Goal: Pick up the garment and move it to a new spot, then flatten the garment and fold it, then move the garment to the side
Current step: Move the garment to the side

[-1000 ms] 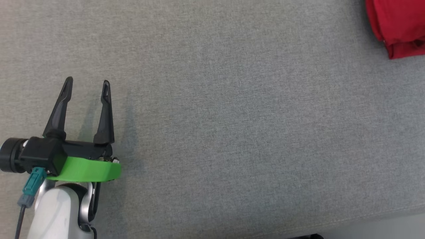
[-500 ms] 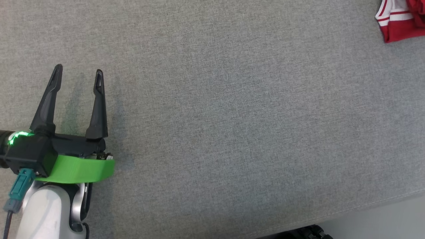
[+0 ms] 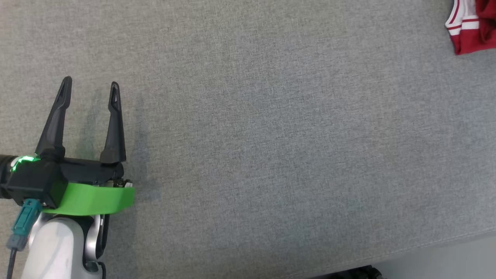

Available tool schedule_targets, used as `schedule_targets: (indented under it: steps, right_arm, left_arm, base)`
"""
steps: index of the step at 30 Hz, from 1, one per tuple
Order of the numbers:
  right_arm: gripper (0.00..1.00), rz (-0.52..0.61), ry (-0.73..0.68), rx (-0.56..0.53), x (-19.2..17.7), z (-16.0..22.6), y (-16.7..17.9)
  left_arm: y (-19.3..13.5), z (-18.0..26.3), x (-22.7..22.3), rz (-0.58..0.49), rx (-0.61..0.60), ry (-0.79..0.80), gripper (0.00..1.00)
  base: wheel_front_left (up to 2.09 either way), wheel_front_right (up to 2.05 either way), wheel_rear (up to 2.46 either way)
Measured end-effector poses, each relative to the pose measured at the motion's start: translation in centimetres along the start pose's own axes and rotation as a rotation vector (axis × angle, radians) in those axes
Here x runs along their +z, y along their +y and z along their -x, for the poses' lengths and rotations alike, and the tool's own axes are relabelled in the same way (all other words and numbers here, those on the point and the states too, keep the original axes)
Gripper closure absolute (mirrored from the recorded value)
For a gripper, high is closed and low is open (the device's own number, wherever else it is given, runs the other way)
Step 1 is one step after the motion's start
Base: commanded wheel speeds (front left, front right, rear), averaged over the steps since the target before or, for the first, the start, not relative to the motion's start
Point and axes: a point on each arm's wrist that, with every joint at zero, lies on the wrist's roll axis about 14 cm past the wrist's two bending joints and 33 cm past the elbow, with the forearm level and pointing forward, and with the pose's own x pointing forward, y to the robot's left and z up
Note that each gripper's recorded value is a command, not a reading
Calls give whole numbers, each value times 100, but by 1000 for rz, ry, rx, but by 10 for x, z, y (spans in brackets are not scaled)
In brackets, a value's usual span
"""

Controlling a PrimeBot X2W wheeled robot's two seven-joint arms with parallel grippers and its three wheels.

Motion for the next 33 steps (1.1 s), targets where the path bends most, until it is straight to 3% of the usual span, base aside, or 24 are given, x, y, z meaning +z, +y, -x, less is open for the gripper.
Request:
schedule_targets:
  steps: [7,18,25,33]
  right_arm:
    - [0,-121,-223,-26,53,14,-3]
    - [0,-390,-541,107,140,72,56]
    - [0,-531,-618,163,142,116,97]
    - [0,-660,-608,245,123,160,164]
  left_arm:
    - [-1,12,9,27,28,-18,0]
    - [19,60,31,21,144,-33,0]
    - [22,83,53,15,174,-73,0]
    - [29,111,62,26,224,-90,0]
  base:
    - [0,0,0]
    - [0,0,0]
    - [0,0,0]
    - [0,0,0]
